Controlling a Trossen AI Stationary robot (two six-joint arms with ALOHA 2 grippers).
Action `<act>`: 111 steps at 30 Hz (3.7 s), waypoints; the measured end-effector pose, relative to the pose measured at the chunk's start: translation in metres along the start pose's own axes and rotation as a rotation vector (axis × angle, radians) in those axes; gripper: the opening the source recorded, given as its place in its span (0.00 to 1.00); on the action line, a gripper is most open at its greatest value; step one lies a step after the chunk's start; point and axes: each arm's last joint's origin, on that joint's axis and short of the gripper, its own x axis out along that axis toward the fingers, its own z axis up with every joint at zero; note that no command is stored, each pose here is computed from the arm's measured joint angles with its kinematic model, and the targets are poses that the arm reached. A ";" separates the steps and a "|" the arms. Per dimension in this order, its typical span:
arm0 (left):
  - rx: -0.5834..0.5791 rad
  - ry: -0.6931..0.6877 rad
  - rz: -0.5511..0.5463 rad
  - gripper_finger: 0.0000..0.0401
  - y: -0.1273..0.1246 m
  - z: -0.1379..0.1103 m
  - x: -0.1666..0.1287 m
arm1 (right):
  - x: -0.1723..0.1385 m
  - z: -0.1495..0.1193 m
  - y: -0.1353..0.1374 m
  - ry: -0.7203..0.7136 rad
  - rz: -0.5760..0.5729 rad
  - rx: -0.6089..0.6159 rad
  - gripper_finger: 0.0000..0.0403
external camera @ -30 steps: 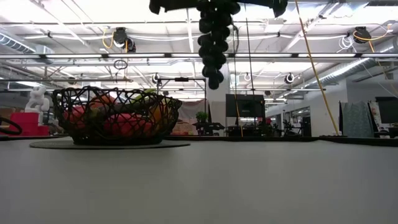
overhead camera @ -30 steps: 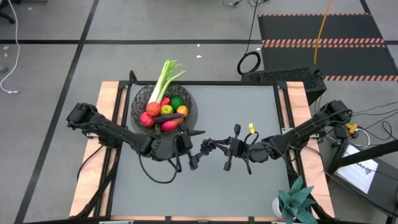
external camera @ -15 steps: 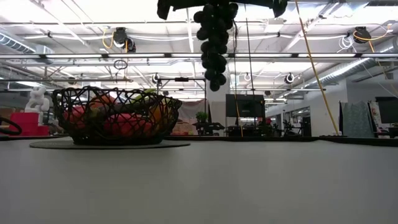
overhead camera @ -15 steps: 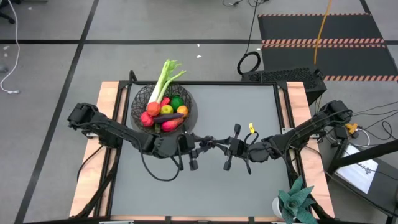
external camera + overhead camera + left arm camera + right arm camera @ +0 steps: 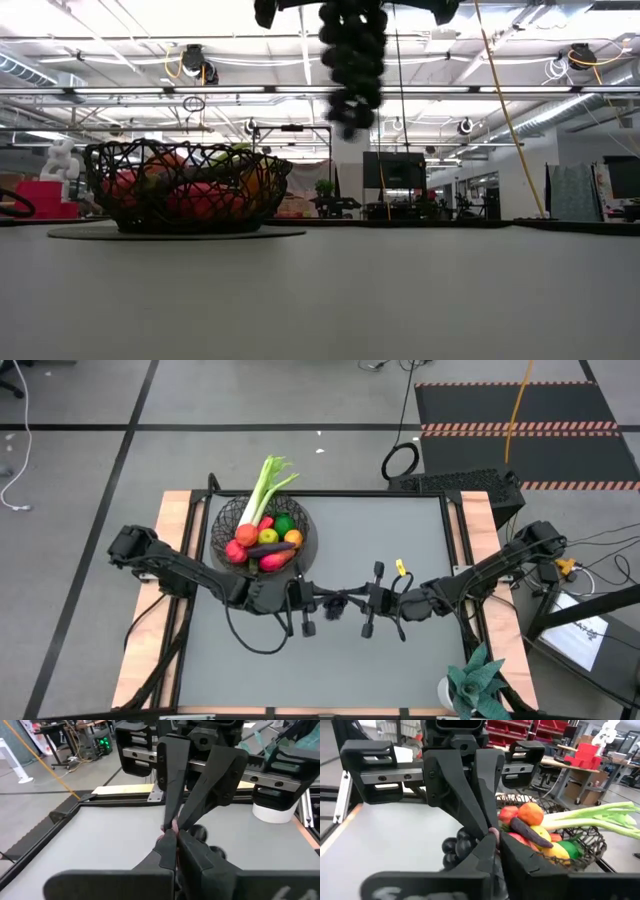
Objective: Build produce basket
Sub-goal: Put the grapes into the wire basket, then return to Home Position
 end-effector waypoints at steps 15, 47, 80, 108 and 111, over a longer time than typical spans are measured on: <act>0.027 0.059 0.132 0.01 0.005 0.017 -0.039 | -0.017 0.017 -0.002 -0.062 0.031 0.041 0.42; -0.028 0.375 0.769 0.01 0.165 -0.028 -0.092 | -0.046 0.006 0.006 -0.023 0.000 -0.200 0.45; -0.355 0.287 0.450 0.35 0.124 -0.044 -0.204 | -0.060 0.000 -0.007 0.081 0.018 -0.223 0.02; -0.017 -0.077 -0.008 0.02 0.087 -0.125 -0.166 | -0.095 -0.110 -0.080 -0.050 0.228 0.014 0.00; -0.019 -0.075 -0.012 0.02 0.091 -0.125 -0.165 | -0.099 -0.119 -0.082 -0.051 0.227 0.015 0.00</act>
